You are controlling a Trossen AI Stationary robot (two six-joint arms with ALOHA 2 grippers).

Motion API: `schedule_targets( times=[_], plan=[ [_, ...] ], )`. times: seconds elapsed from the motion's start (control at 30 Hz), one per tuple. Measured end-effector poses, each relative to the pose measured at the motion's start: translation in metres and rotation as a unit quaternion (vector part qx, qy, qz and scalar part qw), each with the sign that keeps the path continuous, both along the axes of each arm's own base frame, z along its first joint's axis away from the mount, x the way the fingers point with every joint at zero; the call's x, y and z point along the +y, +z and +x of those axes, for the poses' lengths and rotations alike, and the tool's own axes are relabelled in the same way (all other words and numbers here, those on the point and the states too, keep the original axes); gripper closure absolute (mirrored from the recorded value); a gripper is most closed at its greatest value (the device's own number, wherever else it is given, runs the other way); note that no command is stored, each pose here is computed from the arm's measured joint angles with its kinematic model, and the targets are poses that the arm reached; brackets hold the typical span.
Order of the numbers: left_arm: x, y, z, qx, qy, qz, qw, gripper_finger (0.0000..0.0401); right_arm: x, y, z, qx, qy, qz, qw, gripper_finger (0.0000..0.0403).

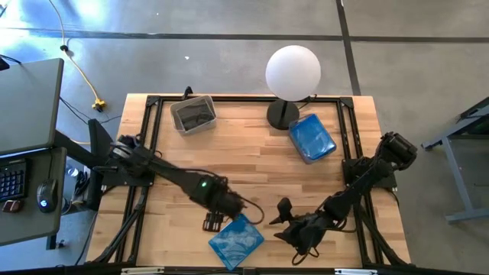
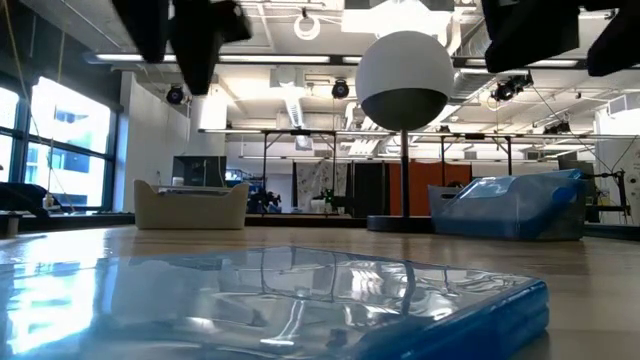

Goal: Pick & place jewel cases by type
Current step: Put the blue CD case into the gray bin

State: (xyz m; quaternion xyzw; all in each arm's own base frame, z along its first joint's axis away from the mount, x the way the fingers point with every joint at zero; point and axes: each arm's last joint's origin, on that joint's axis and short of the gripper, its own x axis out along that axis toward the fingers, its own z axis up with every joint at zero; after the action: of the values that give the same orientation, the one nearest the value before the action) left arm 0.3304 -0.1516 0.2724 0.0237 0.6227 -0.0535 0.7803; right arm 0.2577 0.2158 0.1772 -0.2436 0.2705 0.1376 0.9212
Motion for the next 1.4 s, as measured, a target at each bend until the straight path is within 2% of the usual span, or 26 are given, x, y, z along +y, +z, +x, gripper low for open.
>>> schedule_targets(
  times=[0.1, 0.2, 0.3, 0.4, 0.57, 0.7, 0.87, 0.97, 1.03, 1.17, 1.4],
  plan=[
    [-0.007, -0.026, -0.016, -0.028, 0.03, -0.027, 0.999, 0.016, -0.003, 0.001, 0.005, 0.005, 0.017, 0.024, 1.0, 0.0199],
    [-0.017, -0.051, -0.029, -0.068, 0.055, -0.08, 0.993, 0.016, -0.008, 0.001, 0.011, 0.006, 0.033, 0.033, 0.999, 0.0199],
    [-0.029, -0.066, -0.037, -0.104, 0.041, -0.155, 0.982, 0.016, -0.014, 0.001, 0.019, -0.001, 0.049, 0.024, 0.999, 0.0199],
    [-0.04, -0.071, -0.039, -0.138, 0.027, -0.203, 0.969, 0.016, -0.021, 0.002, 0.029, -0.018, 0.069, 0.03, 0.997, 0.0199],
    [-0.054, -0.07, -0.04, -0.175, -0.008, -0.216, 0.96, 0.016, -0.034, -0.006, 0.054, -0.04, 0.121, 0.093, 0.987, 0.0199],
    [-0.06, -0.069, -0.042, -0.193, -0.035, -0.209, 0.958, 0.016, -0.045, -0.025, 0.069, -0.035, 0.13, 0.112, 0.985, 0.0199],
    [-0.065, -0.07, -0.046, -0.193, -0.041, -0.21, 0.958, 0.016, -0.057, -0.035, 0.081, -0.048, 0.134, 0.115, 0.983, 0.0199],
    [-0.073, -0.071, -0.048, -0.191, -0.051, -0.229, 0.953, 0.016, -0.066, -0.034, 0.085, -0.062, 0.133, 0.097, 0.984, 0.0199],
    [-0.08, -0.074, -0.05, -0.189, -0.06, -0.243, 0.949, 0.016, -0.072, -0.033, 0.088, -0.064, 0.134, 0.103, 0.984, 0.0199],
    [-0.096, -0.088, -0.051, -0.195, -0.072, -0.243, 0.947, 0.016, -0.077, -0.044, 0.09, -0.035, 0.172, 0.126, 0.976, 0.0199],
    [-0.107, -0.12, -0.045, -0.181, -0.06, -0.233, 0.954, 0.016, -0.08, -0.063, 0.092, -0.004, 0.169, 0.125, 0.978, 0.0199]
  ],
)
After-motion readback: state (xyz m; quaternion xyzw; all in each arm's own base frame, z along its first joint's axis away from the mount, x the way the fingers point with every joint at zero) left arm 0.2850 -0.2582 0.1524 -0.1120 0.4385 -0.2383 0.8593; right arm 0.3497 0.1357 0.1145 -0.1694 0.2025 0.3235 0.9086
